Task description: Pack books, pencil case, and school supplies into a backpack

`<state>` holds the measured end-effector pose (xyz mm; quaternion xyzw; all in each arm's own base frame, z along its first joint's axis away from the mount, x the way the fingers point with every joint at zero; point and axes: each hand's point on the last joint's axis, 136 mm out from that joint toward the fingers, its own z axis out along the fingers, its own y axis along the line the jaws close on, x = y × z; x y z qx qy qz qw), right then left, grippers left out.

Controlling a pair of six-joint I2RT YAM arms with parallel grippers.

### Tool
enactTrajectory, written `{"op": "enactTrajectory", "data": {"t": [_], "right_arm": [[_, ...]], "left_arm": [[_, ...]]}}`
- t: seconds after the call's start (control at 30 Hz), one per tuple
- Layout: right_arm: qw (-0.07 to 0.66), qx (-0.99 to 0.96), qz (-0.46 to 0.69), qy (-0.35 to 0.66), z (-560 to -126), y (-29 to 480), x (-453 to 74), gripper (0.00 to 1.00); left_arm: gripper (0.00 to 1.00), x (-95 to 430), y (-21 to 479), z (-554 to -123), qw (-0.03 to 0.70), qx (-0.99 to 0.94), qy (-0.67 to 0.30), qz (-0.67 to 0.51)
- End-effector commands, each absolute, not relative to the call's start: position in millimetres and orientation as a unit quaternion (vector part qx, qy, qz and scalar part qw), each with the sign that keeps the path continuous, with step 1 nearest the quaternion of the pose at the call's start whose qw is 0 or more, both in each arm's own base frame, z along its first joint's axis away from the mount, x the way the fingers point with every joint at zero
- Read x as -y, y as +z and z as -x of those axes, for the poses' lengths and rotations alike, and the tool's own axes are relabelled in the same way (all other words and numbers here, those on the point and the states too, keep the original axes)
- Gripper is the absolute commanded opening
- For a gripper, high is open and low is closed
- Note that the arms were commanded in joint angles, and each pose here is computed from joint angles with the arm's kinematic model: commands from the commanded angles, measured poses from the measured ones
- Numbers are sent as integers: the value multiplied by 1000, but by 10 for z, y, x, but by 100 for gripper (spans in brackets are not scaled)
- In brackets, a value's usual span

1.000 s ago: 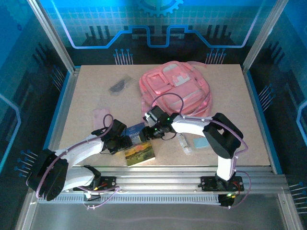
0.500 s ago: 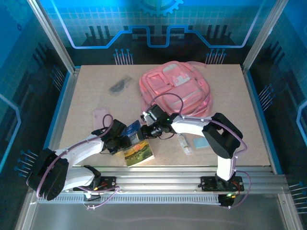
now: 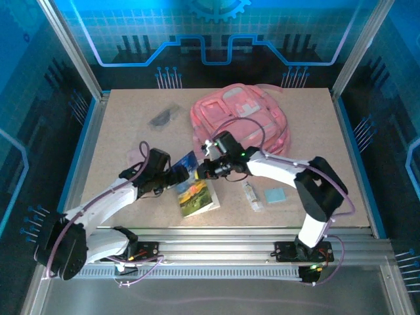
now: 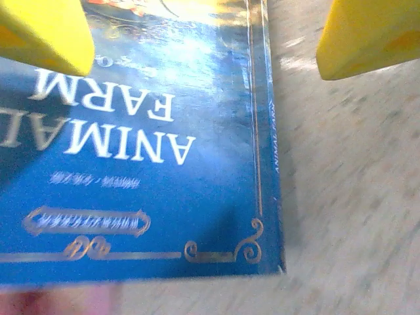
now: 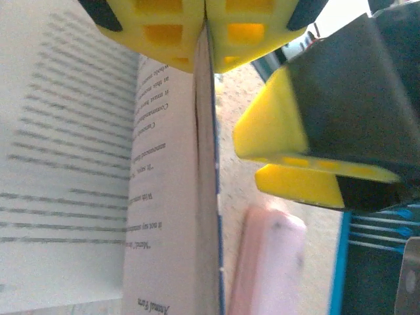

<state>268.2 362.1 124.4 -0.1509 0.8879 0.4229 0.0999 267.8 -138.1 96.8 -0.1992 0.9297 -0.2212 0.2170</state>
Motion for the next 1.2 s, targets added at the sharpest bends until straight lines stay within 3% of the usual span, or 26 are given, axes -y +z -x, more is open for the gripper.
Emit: {"op": "enactTrajectory", "data": {"t": [0.0,0.1,0.4,0.8,0.9,1.17], "right_arm": [[143,-849,169,479,-2775,1824,-3505,0],[162,-835,158,501,-2873,2034,-3360,0],[185,-788,125,574,-3094,2391,-3087,0],[182,-763,118,608,-3094,2460,-2981,0],[175,-767,115,606,-3108,2385,-2992,0],[182,-795,83,572,-3307,2029,-2899,0]], "left_arm": [[94,1473,1506,-2967,294,-901,-273,167],[99,1462,1683,-3095,325,-883,-291,170],[98,1696,1987,-3407,371,-818,-405,169],[92,1921,1701,-3541,330,-815,-446,165],[79,2030,1810,-3564,328,-796,-485,153],[24,2065,2016,-3543,346,-785,-499,128]]}}
